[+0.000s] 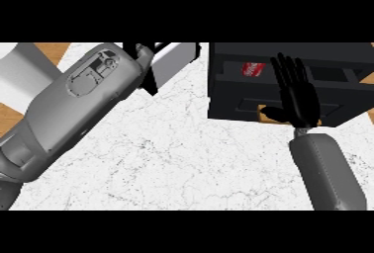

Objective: Pick up the can, place it into the drawer and close the drawer

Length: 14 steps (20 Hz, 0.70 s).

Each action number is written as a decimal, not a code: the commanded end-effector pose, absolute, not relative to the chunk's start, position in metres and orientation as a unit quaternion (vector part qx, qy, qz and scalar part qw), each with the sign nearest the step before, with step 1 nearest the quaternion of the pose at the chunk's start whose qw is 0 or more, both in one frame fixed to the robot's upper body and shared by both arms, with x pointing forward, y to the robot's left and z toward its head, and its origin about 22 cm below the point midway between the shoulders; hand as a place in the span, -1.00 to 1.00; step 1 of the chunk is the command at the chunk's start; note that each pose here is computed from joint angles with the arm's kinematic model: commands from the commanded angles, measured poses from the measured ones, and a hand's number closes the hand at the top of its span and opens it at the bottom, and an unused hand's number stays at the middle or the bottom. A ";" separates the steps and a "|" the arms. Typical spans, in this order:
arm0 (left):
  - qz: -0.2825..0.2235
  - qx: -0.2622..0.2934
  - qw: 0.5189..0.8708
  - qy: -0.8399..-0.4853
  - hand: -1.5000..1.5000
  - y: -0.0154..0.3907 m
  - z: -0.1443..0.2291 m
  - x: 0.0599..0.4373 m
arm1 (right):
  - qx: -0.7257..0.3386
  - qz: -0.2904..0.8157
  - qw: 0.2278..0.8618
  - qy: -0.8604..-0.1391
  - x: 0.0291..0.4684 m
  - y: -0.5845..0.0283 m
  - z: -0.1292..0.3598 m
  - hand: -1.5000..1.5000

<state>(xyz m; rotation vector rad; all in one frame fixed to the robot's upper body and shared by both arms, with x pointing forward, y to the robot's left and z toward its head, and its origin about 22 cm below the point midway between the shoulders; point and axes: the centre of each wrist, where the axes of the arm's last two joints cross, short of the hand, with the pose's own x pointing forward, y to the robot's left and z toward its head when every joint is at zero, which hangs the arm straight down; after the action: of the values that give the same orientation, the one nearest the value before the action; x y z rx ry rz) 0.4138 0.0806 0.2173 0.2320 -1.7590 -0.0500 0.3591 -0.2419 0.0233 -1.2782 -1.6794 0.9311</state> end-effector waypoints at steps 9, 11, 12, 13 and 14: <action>-0.022 0.112 0.638 -0.762 -1.00 0.135 0.205 0.401 | -0.535 0.331 0.402 -0.665 0.410 -0.215 0.014 -1.00; -0.025 0.108 0.647 -0.754 -1.00 0.139 0.196 0.389 | -0.543 0.334 0.407 -0.655 0.422 -0.226 0.031 -1.00; -0.022 0.099 0.639 -0.762 -1.00 0.119 0.199 0.379 | -0.538 0.334 0.406 -0.659 0.424 -0.215 0.031 -1.00; -0.031 0.104 0.640 -0.761 -1.00 0.137 0.192 0.383 | -0.545 0.325 0.407 -0.657 0.425 -0.216 0.030 -1.00; -0.029 0.104 0.648 -0.754 -1.00 0.130 0.186 0.378 | -0.540 0.330 0.405 -0.660 0.432 -0.226 0.044 -1.00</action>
<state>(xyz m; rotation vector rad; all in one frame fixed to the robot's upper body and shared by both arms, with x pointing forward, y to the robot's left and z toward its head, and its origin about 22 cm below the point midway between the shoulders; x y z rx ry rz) 0.3879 0.1255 0.1965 0.2376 -1.7278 -0.0592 0.4207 -0.2279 0.0362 -1.3816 -1.6745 0.8452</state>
